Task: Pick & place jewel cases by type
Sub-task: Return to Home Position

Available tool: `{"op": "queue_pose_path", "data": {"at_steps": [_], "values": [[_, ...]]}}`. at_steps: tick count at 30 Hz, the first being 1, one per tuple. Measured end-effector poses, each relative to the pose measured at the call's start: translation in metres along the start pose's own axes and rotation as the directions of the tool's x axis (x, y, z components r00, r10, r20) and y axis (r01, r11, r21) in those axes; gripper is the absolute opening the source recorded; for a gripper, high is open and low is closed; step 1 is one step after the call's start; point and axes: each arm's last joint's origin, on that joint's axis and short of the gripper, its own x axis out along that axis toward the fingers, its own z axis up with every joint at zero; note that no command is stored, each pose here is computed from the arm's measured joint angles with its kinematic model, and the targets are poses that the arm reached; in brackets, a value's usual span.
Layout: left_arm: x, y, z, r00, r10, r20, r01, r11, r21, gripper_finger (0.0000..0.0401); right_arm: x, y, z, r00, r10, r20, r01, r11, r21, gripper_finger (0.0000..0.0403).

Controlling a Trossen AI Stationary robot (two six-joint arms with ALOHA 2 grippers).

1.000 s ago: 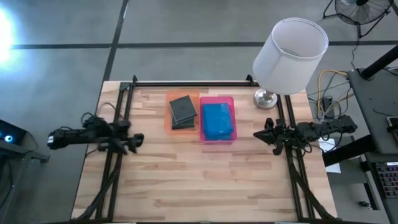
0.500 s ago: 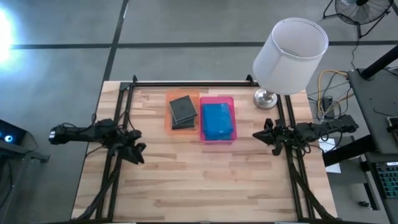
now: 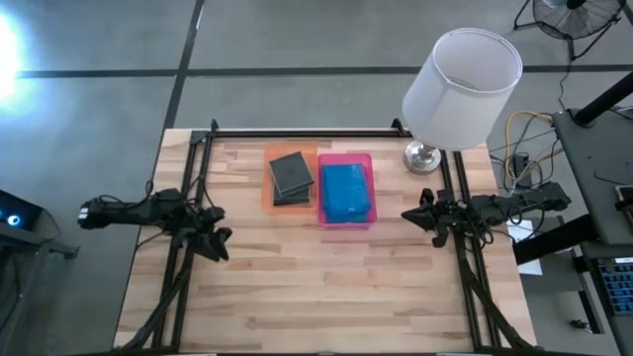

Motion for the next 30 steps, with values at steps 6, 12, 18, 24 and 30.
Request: {"op": "queue_pose_path", "data": {"at_steps": [6,12,18,24,30], "values": [[0.000,0.000,0.000,1.000,-0.001,-0.001,0.001,1.000,0.000,0.0158,0.000,0.000,0.000,1.000,0.000,-0.001,0.000,1.000,0.000,0.0009],[0.000,0.000,0.000,1.000,-0.001,-0.002,0.001,1.000,0.001,0.0158,0.000,0.000,0.000,1.000,-0.001,-0.001,0.001,1.000,-0.001,0.0009],[0.000,-0.001,0.000,1.000,-0.018,-0.017,0.025,0.791,0.612,0.0158,0.000,0.000,0.000,1.000,-0.002,0.001,0.002,1.000,-0.001,0.0009],[0.001,0.003,0.004,0.982,0.080,0.170,-0.186,0.551,0.813,0.0158,0.000,0.000,0.000,1.000,-0.002,0.000,0.002,1.000,-0.001,0.0009],[-0.004,0.009,0.012,0.837,0.244,0.489,-0.546,0.326,0.772,0.0159,0.000,0.000,0.000,1.000,-0.002,0.000,0.002,1.000,-0.001,0.0009]]}}
